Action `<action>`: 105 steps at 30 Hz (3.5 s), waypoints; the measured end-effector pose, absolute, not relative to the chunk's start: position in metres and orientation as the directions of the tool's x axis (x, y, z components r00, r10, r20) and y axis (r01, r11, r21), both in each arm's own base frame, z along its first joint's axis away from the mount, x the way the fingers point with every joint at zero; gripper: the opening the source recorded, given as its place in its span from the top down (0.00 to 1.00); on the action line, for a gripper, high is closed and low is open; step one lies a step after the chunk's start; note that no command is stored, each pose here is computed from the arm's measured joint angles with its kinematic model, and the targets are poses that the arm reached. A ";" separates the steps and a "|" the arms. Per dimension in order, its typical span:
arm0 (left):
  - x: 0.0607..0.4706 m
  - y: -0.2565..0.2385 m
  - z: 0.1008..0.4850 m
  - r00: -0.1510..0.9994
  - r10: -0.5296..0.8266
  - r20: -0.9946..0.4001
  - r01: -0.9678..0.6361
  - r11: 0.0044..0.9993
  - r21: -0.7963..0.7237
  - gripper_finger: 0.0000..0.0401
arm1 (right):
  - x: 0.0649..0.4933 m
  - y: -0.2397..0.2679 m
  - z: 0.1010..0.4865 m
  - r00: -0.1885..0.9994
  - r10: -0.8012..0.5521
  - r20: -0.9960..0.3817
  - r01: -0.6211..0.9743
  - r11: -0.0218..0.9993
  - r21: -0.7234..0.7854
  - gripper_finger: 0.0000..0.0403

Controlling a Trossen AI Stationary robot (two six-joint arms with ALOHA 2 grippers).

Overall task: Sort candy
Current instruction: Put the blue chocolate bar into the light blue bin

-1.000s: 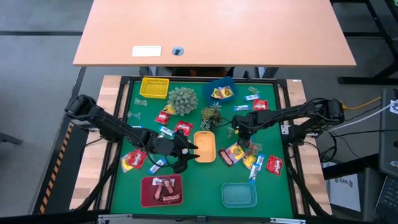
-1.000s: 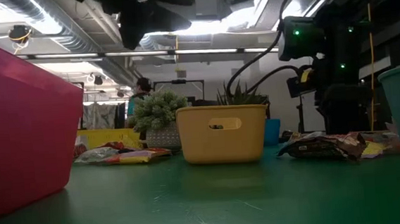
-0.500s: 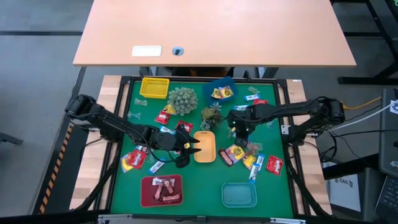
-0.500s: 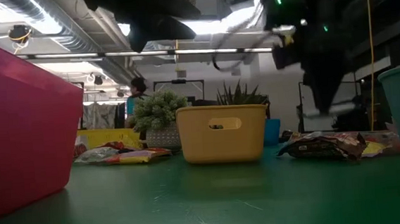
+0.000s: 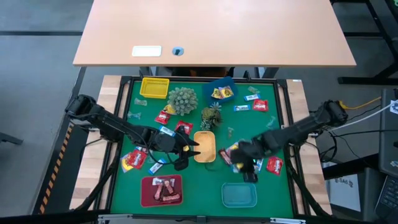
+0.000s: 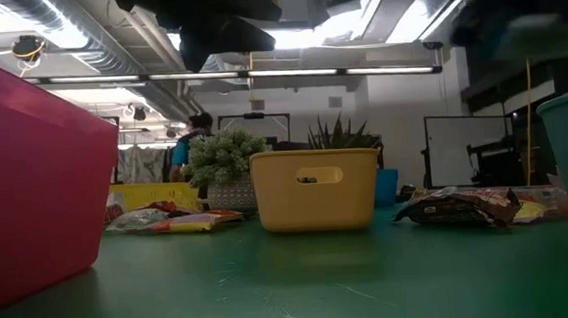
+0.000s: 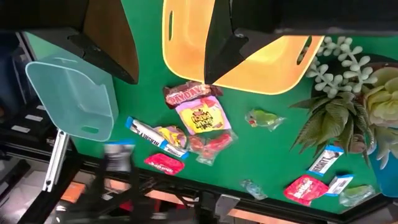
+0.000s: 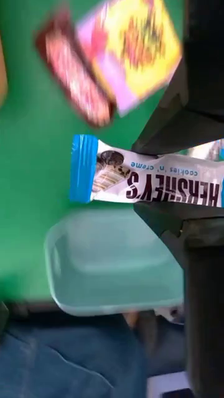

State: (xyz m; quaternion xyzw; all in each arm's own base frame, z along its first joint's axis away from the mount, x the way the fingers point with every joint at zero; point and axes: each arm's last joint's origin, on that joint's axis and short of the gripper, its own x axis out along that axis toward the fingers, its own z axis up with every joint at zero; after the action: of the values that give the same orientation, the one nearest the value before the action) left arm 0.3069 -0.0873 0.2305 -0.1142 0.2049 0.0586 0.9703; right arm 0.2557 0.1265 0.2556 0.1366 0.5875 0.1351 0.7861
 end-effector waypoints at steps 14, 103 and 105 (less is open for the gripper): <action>0.307 -0.087 0.230 0.907 0.069 -0.416 -0.166 0.966 -0.201 0.58 | 0.226 0.191 0.260 0.293 0.454 -0.841 -0.222 0.888 0.403 0.70; 0.306 -0.089 0.230 0.907 0.074 -0.415 -0.169 0.966 -0.196 0.58 | 0.178 0.148 0.141 0.137 0.182 -0.974 -0.677 0.735 0.042 0.68; 0.306 -0.089 0.230 0.907 0.074 -0.415 -0.169 0.966 -0.196 0.58 | 0.180 0.149 0.143 0.139 0.187 -0.972 -0.677 0.735 0.045 0.69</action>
State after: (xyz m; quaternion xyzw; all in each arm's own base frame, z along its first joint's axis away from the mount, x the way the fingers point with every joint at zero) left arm 0.3061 -0.0889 0.2299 -0.1144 0.2066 0.0626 0.9697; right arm 0.1796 0.1494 0.1428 -0.2094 0.5847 0.2978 0.7250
